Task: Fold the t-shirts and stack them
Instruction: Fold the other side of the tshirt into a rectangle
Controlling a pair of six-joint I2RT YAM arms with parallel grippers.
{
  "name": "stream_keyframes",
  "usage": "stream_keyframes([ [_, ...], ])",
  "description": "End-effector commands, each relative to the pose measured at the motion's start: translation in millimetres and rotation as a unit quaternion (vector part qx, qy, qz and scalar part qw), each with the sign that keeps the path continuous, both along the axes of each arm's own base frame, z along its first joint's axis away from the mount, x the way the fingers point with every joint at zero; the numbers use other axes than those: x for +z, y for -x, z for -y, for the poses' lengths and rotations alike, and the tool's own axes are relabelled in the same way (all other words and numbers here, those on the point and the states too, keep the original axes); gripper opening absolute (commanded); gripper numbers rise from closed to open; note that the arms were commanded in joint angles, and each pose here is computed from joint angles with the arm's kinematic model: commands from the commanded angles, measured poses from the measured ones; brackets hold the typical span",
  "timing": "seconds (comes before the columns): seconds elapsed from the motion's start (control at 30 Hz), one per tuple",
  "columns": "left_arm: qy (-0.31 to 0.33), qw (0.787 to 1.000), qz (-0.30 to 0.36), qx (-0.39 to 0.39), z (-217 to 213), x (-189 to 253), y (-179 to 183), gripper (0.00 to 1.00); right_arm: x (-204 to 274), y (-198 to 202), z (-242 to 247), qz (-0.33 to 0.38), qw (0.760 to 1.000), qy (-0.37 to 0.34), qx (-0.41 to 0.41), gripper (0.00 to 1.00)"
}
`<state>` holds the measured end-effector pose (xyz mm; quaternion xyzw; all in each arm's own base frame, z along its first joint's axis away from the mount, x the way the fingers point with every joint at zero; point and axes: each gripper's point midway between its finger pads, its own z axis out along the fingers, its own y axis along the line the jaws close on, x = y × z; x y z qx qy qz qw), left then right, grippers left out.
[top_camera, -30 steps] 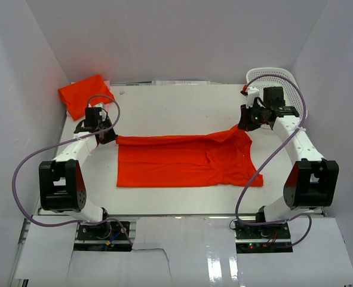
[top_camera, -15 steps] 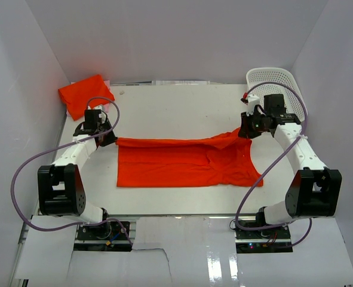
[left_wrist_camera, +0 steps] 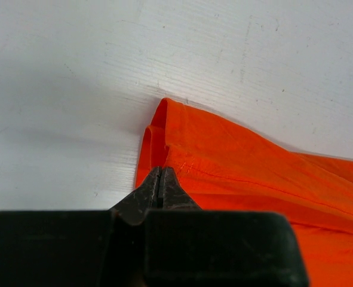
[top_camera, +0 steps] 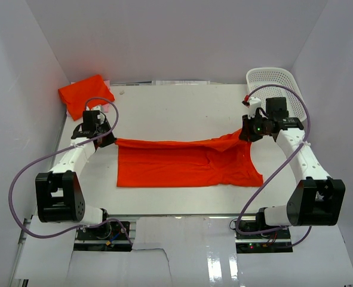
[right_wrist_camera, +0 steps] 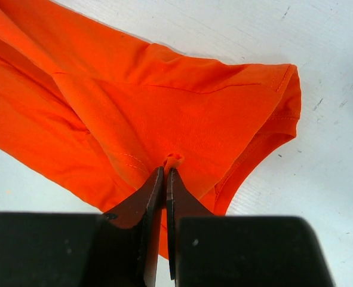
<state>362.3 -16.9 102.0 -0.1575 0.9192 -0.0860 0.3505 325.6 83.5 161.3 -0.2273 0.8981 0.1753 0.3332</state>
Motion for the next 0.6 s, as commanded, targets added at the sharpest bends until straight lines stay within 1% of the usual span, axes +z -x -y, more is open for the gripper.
stream_keyframes([
  [0.0, -0.004, 0.999, 0.032, 0.003, 0, 27, -4, 0.00, 9, 9, -1, 0.007, 1.000, -0.005, 0.004, 0.08],
  [0.17, -0.001, 1.000, 0.029, 0.003, 1, 26, 0, 0.00, 4, 17, -1, 0.002, 1.000, -0.007, 0.004, 0.08],
  [0.57, -0.002, 1.000, -0.004, 0.011, -1, 10, 22, 0.00, -8, 37, -1, -0.020, 1.000, -0.006, 0.010, 0.08],
])
